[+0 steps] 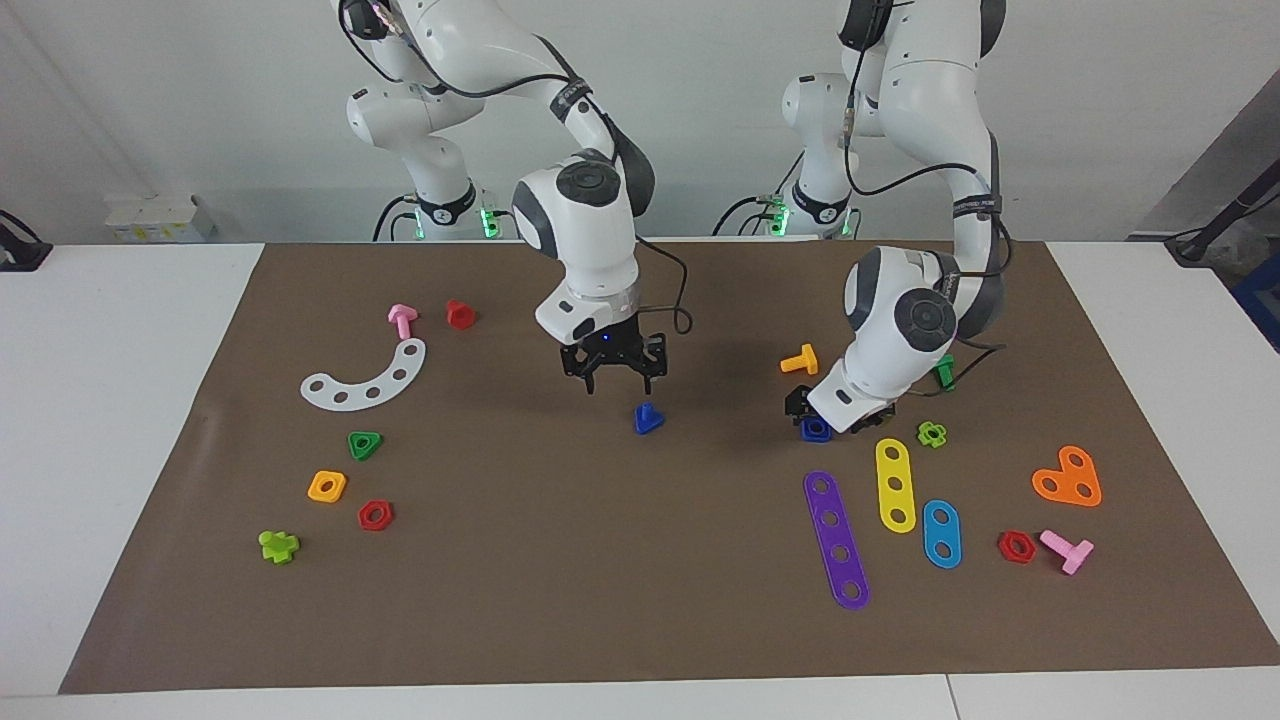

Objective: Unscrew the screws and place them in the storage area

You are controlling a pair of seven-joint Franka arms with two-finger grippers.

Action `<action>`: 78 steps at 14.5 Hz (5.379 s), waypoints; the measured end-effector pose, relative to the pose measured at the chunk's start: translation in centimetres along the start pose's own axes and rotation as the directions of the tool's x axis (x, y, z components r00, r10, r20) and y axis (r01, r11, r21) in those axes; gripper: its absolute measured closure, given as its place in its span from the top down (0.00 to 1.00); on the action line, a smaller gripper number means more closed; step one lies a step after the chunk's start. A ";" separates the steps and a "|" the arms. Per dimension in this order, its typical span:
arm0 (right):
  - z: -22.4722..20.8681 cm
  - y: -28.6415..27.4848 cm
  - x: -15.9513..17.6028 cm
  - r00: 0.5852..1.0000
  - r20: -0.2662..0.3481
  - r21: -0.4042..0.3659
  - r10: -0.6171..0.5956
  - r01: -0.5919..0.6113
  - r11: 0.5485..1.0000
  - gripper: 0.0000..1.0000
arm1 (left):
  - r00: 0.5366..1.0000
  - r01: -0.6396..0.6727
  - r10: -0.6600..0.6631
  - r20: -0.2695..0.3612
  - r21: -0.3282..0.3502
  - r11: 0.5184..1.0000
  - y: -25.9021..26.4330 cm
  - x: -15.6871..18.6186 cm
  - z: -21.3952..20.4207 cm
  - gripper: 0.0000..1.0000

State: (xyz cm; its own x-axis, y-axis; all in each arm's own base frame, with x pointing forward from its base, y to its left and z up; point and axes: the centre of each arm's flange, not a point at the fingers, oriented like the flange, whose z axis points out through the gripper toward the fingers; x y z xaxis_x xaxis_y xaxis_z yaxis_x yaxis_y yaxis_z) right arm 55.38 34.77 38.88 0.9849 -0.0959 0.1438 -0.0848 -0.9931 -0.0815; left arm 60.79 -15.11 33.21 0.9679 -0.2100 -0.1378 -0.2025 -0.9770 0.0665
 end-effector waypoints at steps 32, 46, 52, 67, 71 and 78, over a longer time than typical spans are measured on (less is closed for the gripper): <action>-0.5 16.6 5.8 0.992 -0.053 -0.098 0.118 -0.123 0.988 0.19 | 0.989 0.132 -0.127 -0.071 0.071 0.989 -11.3 -10.7 -27.6 1.00; 4.2 29.4 5.3 0.996 0.019 -0.147 0.090 -0.086 0.985 0.19 | 0.985 0.141 -0.133 -0.107 0.074 0.987 -11.5 -11.0 -28.7 1.00; 5.0 29.4 4.7 0.996 0.027 -0.145 0.091 -0.086 0.986 0.34 | 0.983 0.149 -0.140 -0.114 0.073 0.986 -12.0 -11.1 -28.7 1.00; -16.0 30.2 8.0 0.996 -0.002 -0.105 0.088 -0.088 0.991 0.99 | 0.982 0.150 -0.140 -0.131 0.073 0.986 -12.1 -11.0 -29.0 1.00; -23.0 31.3 8.4 0.997 0.026 -0.113 0.076 -0.073 0.991 0.99 | 0.980 0.150 -0.139 -0.142 0.074 0.986 -12.1 -10.9 -29.1 1.00; -26.5 31.0 7.1 0.990 0.120 -0.129 0.078 -0.062 0.990 1.00 | 0.979 0.142 -0.137 -0.148 0.023 0.990 -11.5 -10.8 -29.2 1.00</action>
State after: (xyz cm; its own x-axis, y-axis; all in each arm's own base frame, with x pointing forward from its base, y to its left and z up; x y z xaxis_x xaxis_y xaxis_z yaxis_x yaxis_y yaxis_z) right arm 55.71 1.51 63.47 0.9863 -0.1640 0.0177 -0.1646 -0.9856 0.0379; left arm 57.01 -0.53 62.75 0.9978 -0.0660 0.0026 -0.0661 -0.9975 0.0231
